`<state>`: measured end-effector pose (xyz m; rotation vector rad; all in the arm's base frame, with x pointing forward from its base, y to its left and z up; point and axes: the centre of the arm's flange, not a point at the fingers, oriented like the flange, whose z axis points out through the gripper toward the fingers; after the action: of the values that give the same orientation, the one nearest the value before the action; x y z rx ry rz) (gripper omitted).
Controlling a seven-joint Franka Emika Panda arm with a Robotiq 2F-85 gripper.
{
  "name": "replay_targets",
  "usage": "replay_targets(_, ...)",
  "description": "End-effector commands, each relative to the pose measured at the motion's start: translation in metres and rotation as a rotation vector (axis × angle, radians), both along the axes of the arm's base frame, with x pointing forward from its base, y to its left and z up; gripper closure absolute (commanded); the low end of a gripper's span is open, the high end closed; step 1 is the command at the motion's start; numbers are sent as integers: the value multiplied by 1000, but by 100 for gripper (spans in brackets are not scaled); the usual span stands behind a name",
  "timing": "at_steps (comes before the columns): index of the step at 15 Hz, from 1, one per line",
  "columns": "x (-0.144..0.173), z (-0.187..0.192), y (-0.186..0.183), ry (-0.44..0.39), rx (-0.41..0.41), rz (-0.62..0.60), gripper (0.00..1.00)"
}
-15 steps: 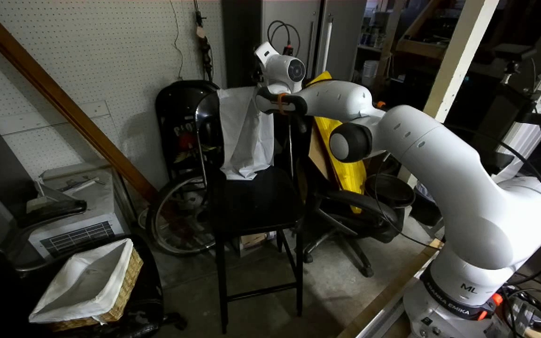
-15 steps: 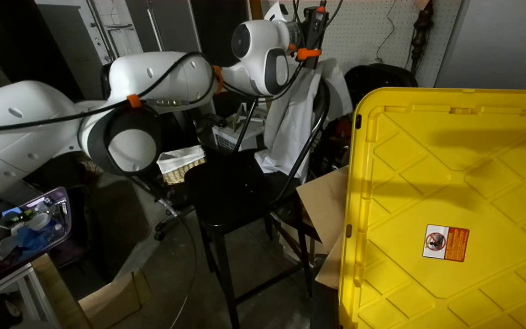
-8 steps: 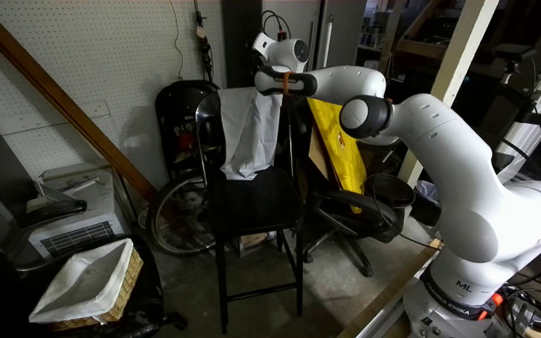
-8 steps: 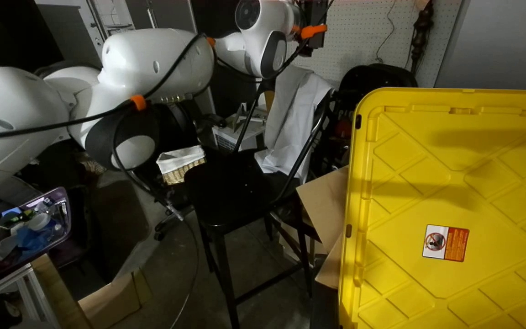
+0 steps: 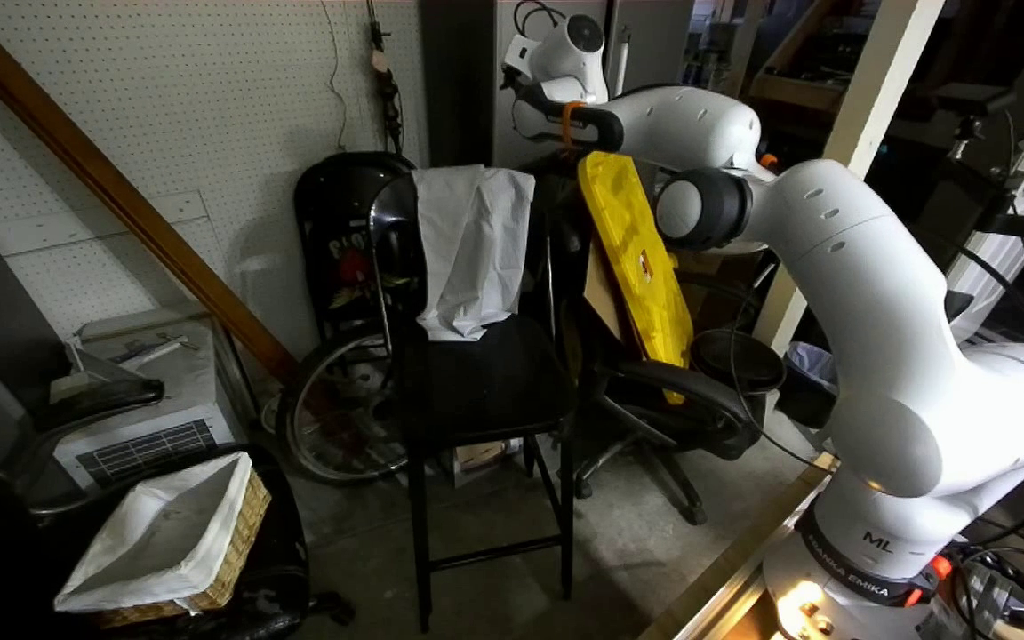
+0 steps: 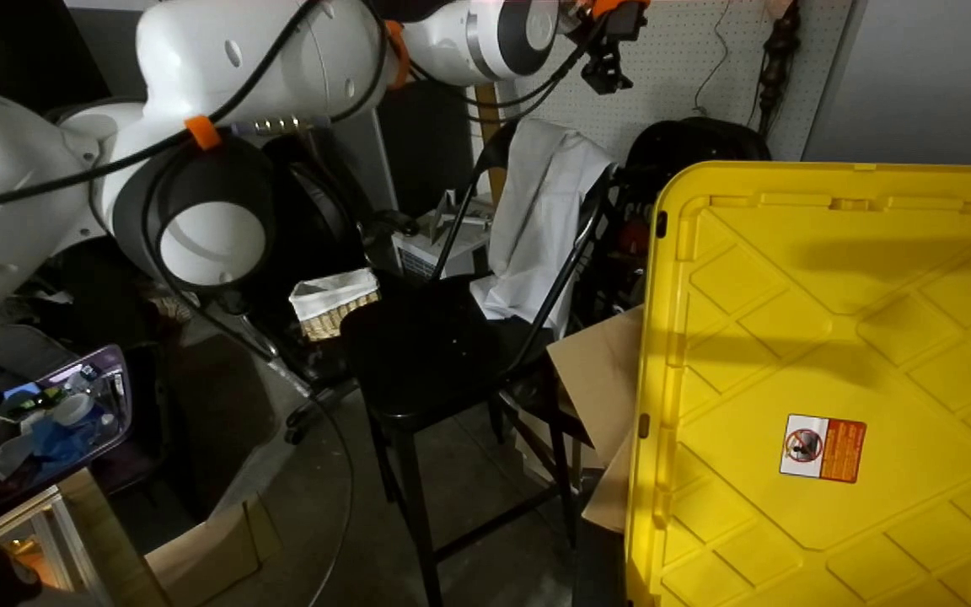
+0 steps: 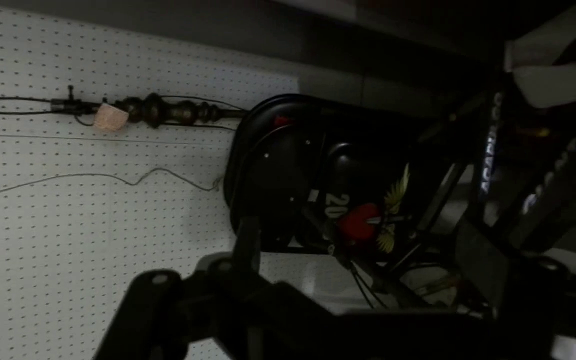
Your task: Pick up the light blue cloth on the seat and then put it on the backrest of the chair
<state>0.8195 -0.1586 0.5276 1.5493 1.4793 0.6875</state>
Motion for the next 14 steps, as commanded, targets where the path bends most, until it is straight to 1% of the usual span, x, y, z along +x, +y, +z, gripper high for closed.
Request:
replay_targets(1, -4, 36, 29, 196, -35, -9, 0)
replay_targets(2, -11, 42, 37, 247, -40, -14, 0)
replay_targets(4, -18, 58, 53, 323, -77, -78, 0)
replay_targets(6, -30, 69, 63, 431, -89, -99, 0)
replay_targets(8, -43, 79, 73, 551, -58, -73, 0)
replay_targets(9, -51, 81, 80, 560, 0, 7, 0)
replay_targets(11, -65, 86, 100, 579, 60, 96, 0)
replay_targets(14, -87, 95, 126, 586, 152, 230, 0)
